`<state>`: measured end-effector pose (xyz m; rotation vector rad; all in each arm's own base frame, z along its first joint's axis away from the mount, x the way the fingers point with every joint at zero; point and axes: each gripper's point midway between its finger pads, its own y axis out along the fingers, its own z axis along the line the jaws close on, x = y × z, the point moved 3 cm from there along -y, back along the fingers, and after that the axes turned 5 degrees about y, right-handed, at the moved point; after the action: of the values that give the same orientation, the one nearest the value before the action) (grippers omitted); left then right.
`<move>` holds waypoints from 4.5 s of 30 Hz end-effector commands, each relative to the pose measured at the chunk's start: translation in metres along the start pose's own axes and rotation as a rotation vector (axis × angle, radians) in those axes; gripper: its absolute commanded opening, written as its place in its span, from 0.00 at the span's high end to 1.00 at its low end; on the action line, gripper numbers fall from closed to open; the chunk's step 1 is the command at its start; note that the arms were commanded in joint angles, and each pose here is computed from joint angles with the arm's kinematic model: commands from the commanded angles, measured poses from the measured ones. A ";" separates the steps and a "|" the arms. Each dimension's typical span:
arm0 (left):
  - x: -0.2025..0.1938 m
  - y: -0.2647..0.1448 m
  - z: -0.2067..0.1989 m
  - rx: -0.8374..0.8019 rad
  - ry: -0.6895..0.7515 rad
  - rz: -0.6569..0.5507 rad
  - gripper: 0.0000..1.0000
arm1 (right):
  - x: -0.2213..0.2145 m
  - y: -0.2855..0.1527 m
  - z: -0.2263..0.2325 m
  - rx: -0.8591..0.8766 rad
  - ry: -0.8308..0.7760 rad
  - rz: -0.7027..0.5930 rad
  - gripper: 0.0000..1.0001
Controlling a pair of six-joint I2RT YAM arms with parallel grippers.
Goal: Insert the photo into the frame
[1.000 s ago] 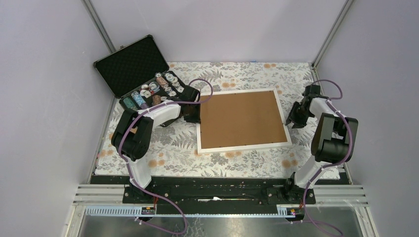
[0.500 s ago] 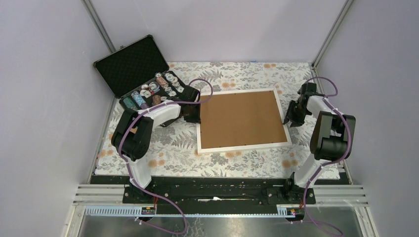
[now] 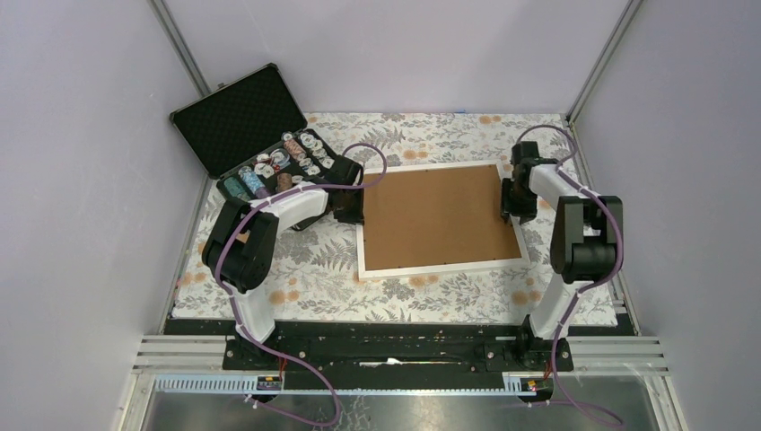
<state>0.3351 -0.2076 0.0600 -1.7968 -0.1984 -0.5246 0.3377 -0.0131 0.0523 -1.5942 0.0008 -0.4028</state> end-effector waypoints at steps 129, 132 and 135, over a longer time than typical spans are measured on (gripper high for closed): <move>0.037 -0.265 -0.006 -0.057 0.020 -0.747 0.15 | -0.136 -0.168 0.179 0.529 -0.661 -0.274 0.04; 0.028 -0.290 0.009 -0.002 -0.023 -0.852 0.14 | -0.160 -0.135 0.199 0.374 -0.883 -0.295 0.06; 0.020 -0.310 0.021 0.040 -0.047 -0.939 0.12 | -0.177 -0.113 0.218 0.330 -1.049 -0.315 0.11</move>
<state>0.2375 -0.1249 0.3136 -1.7160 -0.9046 -1.0996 0.1867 0.2335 0.1292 -1.2263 -0.8077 0.1747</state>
